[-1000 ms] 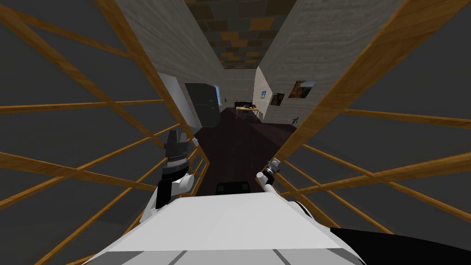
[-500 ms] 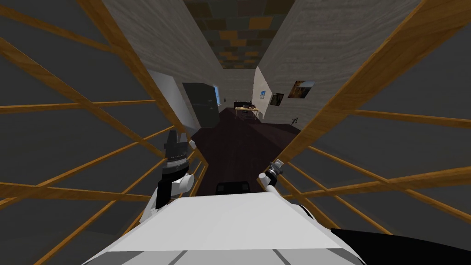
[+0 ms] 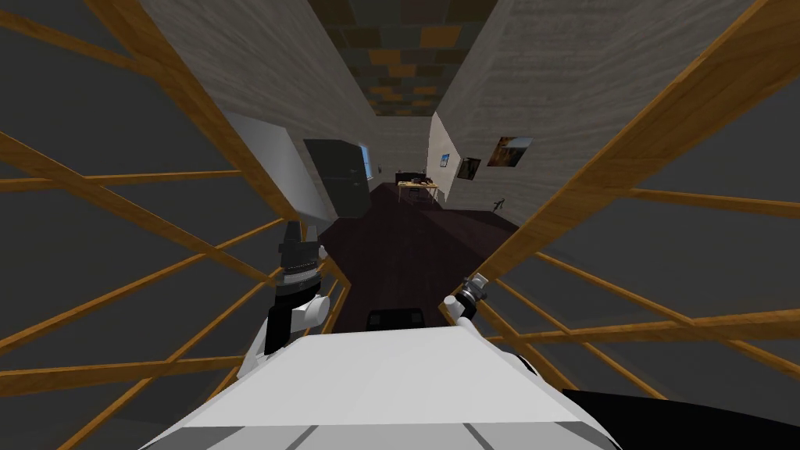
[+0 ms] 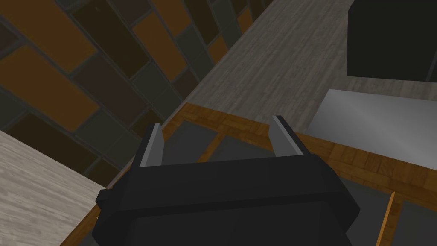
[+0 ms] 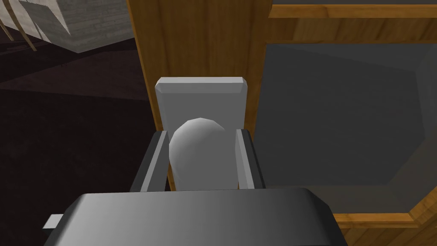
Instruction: Push the door open
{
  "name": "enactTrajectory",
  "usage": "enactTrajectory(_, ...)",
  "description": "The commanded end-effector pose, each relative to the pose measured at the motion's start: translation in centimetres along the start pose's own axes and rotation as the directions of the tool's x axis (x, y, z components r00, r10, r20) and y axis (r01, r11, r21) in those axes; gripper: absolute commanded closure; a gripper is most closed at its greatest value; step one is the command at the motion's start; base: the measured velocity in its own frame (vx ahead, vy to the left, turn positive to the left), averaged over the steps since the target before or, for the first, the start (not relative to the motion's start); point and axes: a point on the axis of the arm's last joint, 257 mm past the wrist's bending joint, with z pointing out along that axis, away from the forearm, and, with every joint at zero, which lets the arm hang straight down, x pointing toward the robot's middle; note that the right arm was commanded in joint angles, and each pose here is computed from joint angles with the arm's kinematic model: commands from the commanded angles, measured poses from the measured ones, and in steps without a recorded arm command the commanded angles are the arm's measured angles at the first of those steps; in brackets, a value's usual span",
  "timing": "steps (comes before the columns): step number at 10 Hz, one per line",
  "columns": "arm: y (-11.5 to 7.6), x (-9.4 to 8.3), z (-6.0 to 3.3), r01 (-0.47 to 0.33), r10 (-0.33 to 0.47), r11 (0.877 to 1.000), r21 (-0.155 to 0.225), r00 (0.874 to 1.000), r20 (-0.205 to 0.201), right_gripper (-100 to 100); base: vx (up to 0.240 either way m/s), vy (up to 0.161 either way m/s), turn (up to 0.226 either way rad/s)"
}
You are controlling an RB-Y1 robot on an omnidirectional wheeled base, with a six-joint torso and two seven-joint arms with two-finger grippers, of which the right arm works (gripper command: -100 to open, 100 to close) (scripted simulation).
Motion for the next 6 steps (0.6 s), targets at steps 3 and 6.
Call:
enactTrajectory(3, 2.6, 0.1, 1.08, 0.001, -0.001, 0.999, -0.033, 1.0, -0.004, 100, 0.096, -0.01, -0.024)
enactTrajectory(6, 3.6, 0.1, 1.4, 0.002, -0.002, 0.999, -0.046, 1.0, -0.003, 100, 0.067, -0.008, -0.017)
